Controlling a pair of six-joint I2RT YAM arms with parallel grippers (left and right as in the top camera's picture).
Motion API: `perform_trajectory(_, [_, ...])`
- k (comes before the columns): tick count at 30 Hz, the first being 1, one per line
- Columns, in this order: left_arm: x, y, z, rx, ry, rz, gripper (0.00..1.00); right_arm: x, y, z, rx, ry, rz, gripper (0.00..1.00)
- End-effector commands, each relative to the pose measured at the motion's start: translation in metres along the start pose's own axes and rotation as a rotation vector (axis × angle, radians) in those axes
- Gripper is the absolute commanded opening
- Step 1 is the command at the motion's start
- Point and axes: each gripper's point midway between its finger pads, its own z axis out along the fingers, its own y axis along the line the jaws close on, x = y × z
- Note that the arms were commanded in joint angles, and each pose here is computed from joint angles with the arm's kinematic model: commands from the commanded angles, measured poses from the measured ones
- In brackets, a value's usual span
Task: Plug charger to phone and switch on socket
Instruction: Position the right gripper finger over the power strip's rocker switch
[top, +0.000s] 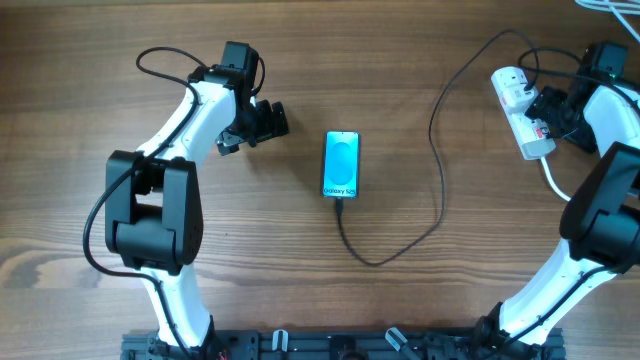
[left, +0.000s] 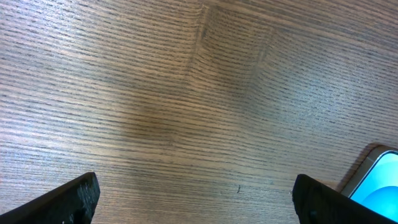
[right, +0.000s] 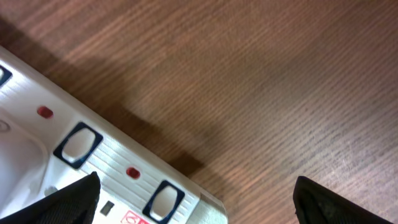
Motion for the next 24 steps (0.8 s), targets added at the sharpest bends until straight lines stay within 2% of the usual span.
perform_trajectory(1, [-0.005,-0.001,-0.01,-0.002,-0.031,-0.003,1.0,-0.003,-0.005,0.01,0.024,-0.013,0.027,1.0])
perform_trajectory(12, [-0.005,-0.001,-0.01,-0.002,-0.031,-0.003,1.0,-0.024,0.001,0.013,0.002,-0.098,0.043,1.0])
perform_trajectory(24, [-0.005,-0.001,-0.01,-0.002,-0.031,-0.002,1.0,-0.021,-0.004,0.021,-0.021,-0.074,0.091,1.0])
